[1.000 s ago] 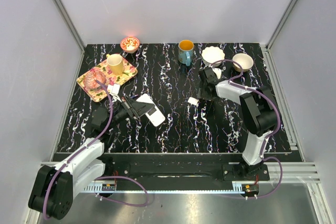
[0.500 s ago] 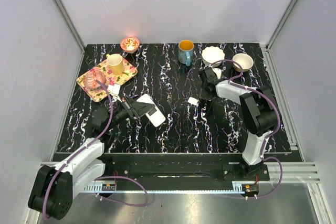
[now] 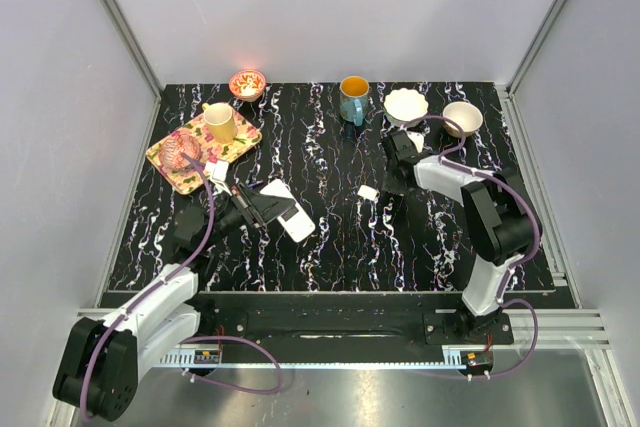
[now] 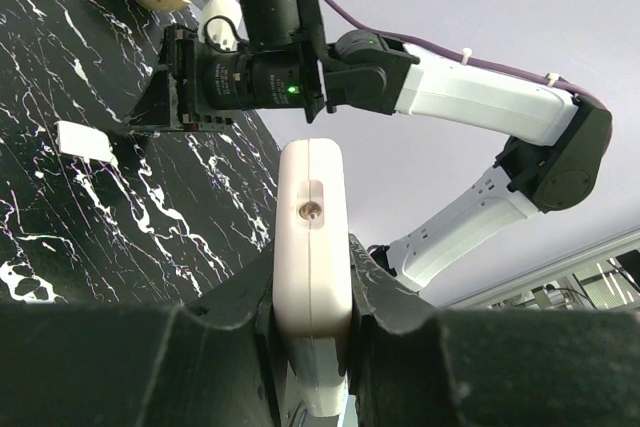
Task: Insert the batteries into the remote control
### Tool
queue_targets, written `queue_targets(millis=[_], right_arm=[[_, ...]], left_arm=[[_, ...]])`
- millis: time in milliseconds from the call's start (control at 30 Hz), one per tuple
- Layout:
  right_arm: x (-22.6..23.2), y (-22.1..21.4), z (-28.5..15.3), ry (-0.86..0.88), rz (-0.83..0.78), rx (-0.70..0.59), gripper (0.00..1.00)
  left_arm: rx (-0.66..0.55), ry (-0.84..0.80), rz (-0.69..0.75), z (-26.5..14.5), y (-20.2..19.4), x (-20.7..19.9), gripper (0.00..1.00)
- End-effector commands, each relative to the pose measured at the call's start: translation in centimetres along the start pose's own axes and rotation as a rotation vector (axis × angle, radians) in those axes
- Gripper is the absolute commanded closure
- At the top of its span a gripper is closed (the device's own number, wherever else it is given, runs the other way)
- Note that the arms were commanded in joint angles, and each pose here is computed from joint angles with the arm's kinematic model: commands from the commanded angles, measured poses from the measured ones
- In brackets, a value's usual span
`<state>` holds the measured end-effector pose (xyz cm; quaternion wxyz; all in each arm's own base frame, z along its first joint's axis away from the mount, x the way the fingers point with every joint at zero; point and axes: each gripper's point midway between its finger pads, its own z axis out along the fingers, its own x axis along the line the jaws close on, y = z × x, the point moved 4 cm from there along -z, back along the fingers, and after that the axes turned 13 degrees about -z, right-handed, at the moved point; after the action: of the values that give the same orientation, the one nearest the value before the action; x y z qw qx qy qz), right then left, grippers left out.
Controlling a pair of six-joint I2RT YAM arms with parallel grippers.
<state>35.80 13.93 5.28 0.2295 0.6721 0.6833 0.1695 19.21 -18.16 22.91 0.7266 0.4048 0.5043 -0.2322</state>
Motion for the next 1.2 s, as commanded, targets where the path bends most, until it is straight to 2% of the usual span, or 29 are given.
queue_targets(millis=[0, 100, 167, 200, 233, 333, 433, 567, 733, 900, 1167], right_arm=[[0.1, 2.2, -4.1, 0.065, -0.029, -0.084, 0.83], [2.3, 3.4, -7.1, 0.258, -0.102, -0.168, 0.91], [4.1, 4.1, -9.1, 0.369, -0.226, -0.254, 1.0], [4.7, 3.9, -9.5, 0.389, -0.286, -0.278, 1.0], [6.6, 3.3, -10.2, 0.416, -0.454, -0.329, 1.0], [8.1, 1.7, -9.3, 0.35, -0.752, -0.402, 1.0], [8.9, 0.5, -8.8, 0.426, -0.877, -0.438, 1.0], [10.0, -0.7, -9.2, 0.555, -0.986, -0.441, 1.0], [9.8, -1.7, -8.7, 0.58, -1.061, -0.403, 1.0], [9.2, -4.2, -7.7, 0.613, -1.08, -0.298, 1.0], [8.9, -4.8, -7.2, 0.587, -1.028, -0.271, 1.0]], left_arm=[[0.004, -0.052, 0.036, -0.1, 0.0, -1.2, 1.0], [0.005, -0.057, 0.041, -0.1, 0.0, -1.5, 1.0], [0.005, -0.045, 0.038, -0.1, 0.0, -1.2, 1.0], [0.004, -0.043, 0.041, -0.2, 0.0, -1.2, 1.0], [0.001, -0.031, 0.032, -0.3, -0.1, -0.9, 1.0], [0.006, -0.036, 0.026, -0.5, -0.4, -1.1, 1.0], [0.013, -0.046, 0.034, -0.9, -0.6, -1.6, 1.0], [0.018, -0.063, 0.037, -1.1, -0.8, -1.9, 1.0], [0.013, -0.099, 0.038, -1.5, -1.1, -2.5, 1.0], [0.012, -0.112, 0.038, -1.9, -1.4, -2.6, 1.0], [0.016, -0.116, 0.032, -2.0, -1.6, -2.6, 1.0]])
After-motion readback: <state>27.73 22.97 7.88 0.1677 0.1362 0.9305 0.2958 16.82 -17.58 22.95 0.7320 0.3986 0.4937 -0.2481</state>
